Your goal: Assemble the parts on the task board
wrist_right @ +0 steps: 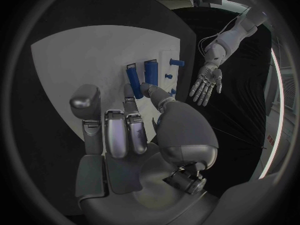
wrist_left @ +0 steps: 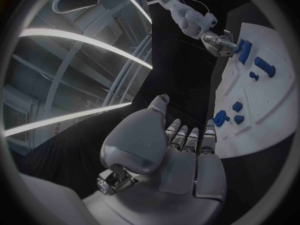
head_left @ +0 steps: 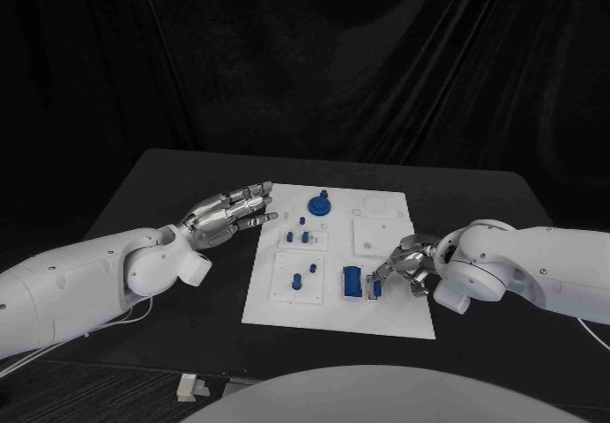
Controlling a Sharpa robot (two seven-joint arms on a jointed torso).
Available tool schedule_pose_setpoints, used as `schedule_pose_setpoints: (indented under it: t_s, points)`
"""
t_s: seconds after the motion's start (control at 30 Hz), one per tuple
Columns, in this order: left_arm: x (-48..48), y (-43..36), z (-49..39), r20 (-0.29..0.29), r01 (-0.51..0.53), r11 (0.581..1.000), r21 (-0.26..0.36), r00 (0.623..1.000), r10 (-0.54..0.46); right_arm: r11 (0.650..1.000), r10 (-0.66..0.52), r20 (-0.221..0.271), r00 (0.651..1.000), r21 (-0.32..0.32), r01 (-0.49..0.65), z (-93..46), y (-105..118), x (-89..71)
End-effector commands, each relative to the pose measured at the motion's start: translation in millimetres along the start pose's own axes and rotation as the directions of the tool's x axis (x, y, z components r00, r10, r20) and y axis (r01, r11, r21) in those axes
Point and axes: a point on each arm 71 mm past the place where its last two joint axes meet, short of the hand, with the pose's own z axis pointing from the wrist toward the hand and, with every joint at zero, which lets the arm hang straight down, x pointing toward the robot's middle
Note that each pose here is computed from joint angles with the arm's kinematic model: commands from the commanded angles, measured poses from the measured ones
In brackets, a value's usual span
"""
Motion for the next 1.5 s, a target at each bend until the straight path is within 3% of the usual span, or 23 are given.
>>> schedule_pose_setpoints:
  t_s: [0.03,0.9,1.5]
  points:
    - [2.1,-0.2,0.9,-0.013,0.014,1.0,0.011,1.0,-0.014,1.0,0.006,0.005,1.0,0.006,-0.006,2.2,0.0,-0.3]
    - [2.9,0.8,1.9,-0.019,0.016,1.0,0.006,1.0,-0.016,0.997,-0.065,-0.051,0.997,0.041,0.067,6.5,0.1,7.5]
    - [3.0,1.4,1.8,-0.02,0.017,1.0,0.001,1.0,-0.017,0.997,-0.067,-0.052,0.996,0.043,0.069,7.6,0.7,8.3]
